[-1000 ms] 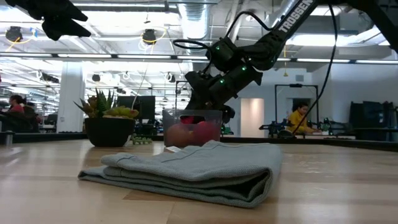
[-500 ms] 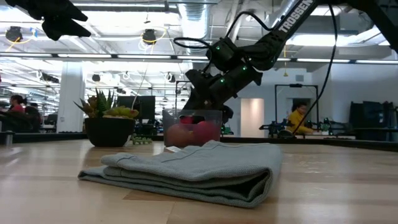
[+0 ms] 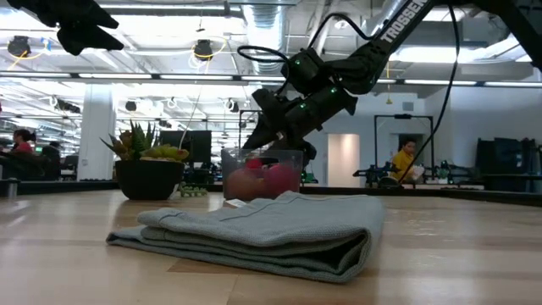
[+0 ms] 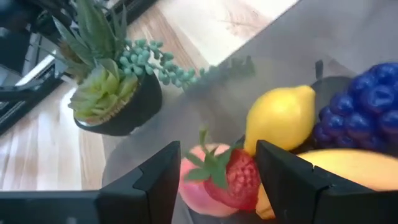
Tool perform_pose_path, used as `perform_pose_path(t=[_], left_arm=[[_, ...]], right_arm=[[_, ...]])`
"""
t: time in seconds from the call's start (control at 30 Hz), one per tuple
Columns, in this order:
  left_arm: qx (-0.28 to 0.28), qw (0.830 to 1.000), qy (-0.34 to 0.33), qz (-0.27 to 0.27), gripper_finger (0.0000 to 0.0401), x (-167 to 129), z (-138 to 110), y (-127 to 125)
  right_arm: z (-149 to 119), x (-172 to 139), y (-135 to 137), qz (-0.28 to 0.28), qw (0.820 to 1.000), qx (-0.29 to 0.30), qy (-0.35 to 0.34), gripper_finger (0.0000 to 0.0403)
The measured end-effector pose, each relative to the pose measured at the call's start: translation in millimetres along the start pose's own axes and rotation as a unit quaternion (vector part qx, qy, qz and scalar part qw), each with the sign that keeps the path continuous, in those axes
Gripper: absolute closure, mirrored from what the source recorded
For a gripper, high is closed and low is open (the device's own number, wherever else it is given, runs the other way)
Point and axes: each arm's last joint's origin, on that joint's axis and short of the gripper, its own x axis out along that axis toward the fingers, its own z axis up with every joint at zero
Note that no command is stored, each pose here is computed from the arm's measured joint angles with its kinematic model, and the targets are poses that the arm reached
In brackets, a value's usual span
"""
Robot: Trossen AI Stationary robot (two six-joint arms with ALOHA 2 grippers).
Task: Pick and placing Produce into tupperware
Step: Put the red strawberry into the black black bin, then return to Home Position
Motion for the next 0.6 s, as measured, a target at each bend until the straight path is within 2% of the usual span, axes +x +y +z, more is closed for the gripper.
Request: perform_pose_path(t=[0.33, 0.6], left_arm=[[0.004, 1.000, 0.004, -0.002, 0.0142, 0.0, -0.6, 0.0], [0.008, 1.000, 0.003, -0.002, 0.0142, 0.0, -0.5, 0.0]], right_arm=[[13.0, -16.9, 4.5, -0.017, 1.000, -0.016, -0.019, 0.0168], [11.9, -25.6, 9.2, -0.024, 0.999, -0.022, 0.004, 0.0168]])
